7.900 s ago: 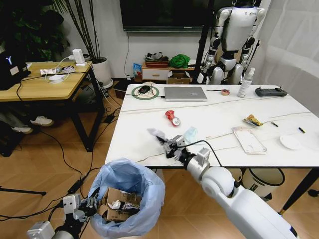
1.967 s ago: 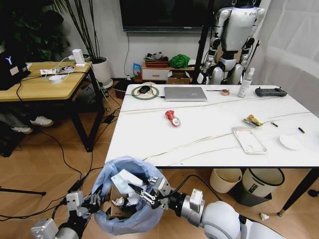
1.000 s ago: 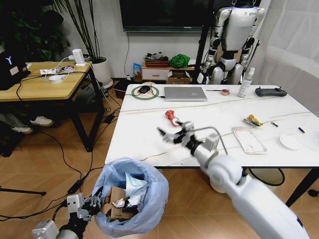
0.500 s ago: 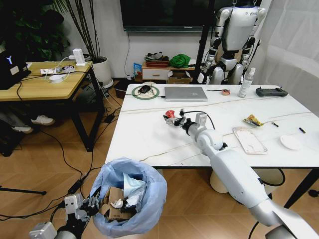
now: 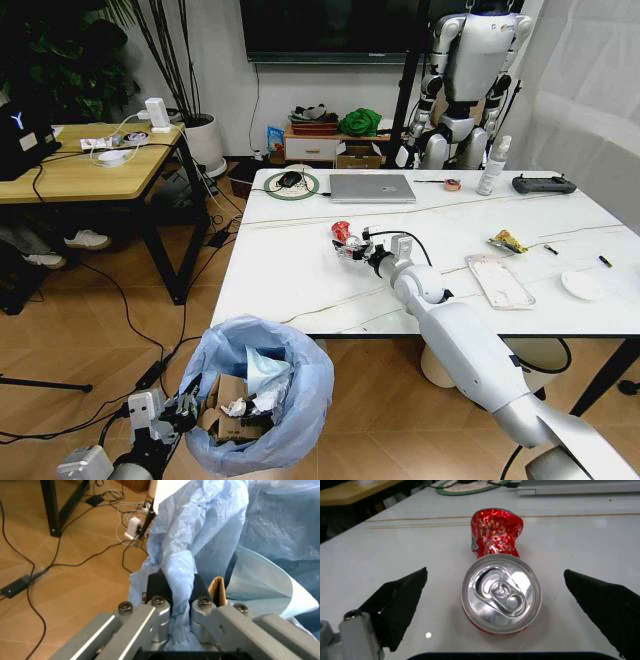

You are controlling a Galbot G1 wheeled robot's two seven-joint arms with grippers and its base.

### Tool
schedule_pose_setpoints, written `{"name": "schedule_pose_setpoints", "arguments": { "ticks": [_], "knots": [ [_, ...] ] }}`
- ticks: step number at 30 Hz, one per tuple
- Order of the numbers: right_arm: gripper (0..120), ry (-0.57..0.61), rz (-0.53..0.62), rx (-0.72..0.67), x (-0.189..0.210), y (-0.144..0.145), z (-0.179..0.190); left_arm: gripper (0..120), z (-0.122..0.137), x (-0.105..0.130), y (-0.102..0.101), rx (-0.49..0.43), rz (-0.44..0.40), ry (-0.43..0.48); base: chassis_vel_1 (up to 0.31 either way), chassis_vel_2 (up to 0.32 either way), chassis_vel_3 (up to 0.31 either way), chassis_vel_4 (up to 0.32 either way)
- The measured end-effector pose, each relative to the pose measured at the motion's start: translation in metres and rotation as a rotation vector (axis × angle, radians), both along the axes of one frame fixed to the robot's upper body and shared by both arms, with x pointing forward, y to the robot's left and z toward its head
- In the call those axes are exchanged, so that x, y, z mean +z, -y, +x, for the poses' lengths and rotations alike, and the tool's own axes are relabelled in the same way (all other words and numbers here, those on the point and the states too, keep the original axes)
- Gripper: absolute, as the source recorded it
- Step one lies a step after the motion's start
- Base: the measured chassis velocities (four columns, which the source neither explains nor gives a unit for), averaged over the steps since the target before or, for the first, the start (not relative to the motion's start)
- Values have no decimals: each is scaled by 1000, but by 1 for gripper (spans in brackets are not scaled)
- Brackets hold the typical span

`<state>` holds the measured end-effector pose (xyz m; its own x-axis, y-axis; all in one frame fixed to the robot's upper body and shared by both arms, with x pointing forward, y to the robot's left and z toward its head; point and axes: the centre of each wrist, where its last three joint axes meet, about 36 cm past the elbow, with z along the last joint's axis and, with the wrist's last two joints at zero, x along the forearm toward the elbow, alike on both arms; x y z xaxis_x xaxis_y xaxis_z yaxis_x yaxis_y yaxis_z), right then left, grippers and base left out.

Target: Pick up the trash bin and place the trash from the table into it.

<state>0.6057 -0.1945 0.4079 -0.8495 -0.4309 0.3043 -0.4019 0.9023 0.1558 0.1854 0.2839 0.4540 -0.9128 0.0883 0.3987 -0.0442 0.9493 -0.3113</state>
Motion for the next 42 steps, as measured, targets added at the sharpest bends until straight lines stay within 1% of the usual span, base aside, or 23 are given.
{"name": "schedule_pose_setpoints", "arguments": {
  "ticks": [4,6,7,8,10,12,13,15,16,20,22,27,28,31,32,34,35,36,37,42],
  "knots": [
    [84,-1,-12,-2,-4,4,1,0,0,-1,0,1,-1,-1,0,0,0,0],
    [74,-2,-14,-2,-6,6,-1,0,1,-1,0,1,-2,0,0,0,0,0],
    [74,-2,-14,-2,-6,6,-1,0,1,-1,0,1,-2,0,0,0,0,0],
    [70,-1,-14,-1,-7,7,-2,0,1,-1,0,0,-2,0,0,0,0,0],
    [60,2,-15,0,-6,8,-3,0,1,-1,0,0,-2,1,0,0,0,0],
    [52,3,-19,1,-7,9,-4,0,1,-1,0,0,-3,-1,0,0,0,0],
    [52,3,-19,1,-7,9,-4,0,1,-1,0,0,-3,-1,0,0,0,0],
    [46,4,-23,4,-8,9,-6,0,1,-2,0,0,-3,-1,0,0,0,0],
    [44,5,-23,5,-8,8,-7,0,1,-2,0,0,-3,-1,0,0,0,0],
    [44,13,-22,12,-6,6,-9,0,1,-2,0,-1,-4,-2,0,0,0,0],
    [44,37,-13,18,2,7,-11,0,1,-2,0,-1,-4,-3,0,0,0,0],
    [44,136,77,80,38,23,-34,0,1,-2,-1,-2,-4,-1,0,0,0,0],
    [44,136,77,80,38,23,-34,0,1,-2,-1,-2,-4,-1,0,0,0,0],
    [44,224,151,196,62,22,-62,0,1,-2,0,-2,-6,-3,0,0,0,0],
    [44,255,181,276,72,16,-83,0,1,-2,0,-2,-6,-4,0,0,0,0],
    [44,284,224,391,78,-1,-113,0,1,-2,0,-2,-6,-3,0,0,0,0],
    [44,284,224,391,78,-1,-113,0,1,-2,0,-2,-6,-3,0,0,0,0],
    [44,288,241,436,79,-9,-127,0,1,-2,0,-3,-6,-3,0,0,0,0],
    [44,283,270,513,76,-25,-150,0,1,-2,1,-2,-6,-2,0,0,0,0],
    [44,256,330,701,63,-69,-216,0,1,-1,2,1,-10,3,0,0,0,0]
  ]
}}
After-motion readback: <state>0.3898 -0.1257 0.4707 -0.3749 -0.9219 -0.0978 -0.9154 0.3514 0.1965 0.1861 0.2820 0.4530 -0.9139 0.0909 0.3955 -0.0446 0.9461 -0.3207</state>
